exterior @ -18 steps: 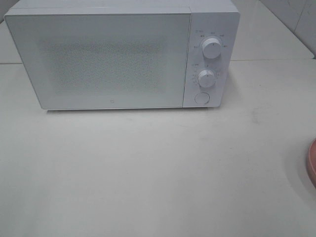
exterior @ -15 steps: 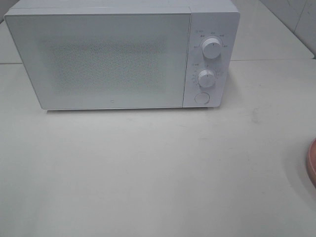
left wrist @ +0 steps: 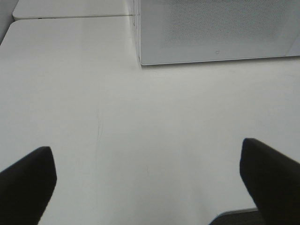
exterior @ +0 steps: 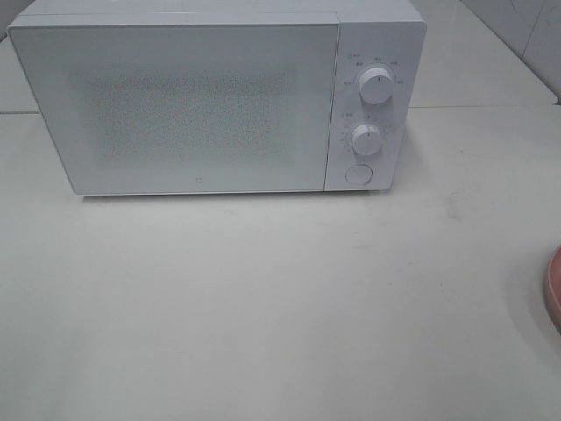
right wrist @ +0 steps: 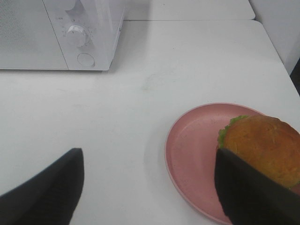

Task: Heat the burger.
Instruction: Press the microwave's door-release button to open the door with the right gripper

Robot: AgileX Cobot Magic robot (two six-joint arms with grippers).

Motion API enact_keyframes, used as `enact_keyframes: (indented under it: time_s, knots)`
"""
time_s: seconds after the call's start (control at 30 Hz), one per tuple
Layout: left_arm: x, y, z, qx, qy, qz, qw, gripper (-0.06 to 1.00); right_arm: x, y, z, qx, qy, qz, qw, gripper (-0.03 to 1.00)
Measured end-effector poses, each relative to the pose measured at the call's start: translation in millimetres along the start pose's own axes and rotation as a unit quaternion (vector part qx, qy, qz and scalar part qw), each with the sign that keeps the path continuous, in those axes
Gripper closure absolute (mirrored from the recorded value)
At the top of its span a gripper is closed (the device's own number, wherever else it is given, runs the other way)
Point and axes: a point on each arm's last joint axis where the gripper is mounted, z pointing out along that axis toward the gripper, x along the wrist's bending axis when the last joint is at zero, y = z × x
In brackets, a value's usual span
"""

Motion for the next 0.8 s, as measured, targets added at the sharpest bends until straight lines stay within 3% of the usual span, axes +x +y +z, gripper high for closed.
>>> enact_keyframes:
  time_s: [0.2,0.43,0.8]
  knots:
    - [0,0,0,0.000,0.000,0.000,1.000,-0.04,1,11,-4,-0.015,0.003,0.000,1.000,0.21]
    - [0,0,0,0.000,0.000,0.000,1.000,-0.04,6,29,17,0.015,0.000,-0.005,1.000,0.21]
    - [0,0,0,0.000,0.000,0.000,1.000,-0.04,12,52,47,0.019,0.004,-0.011,1.000,0.21]
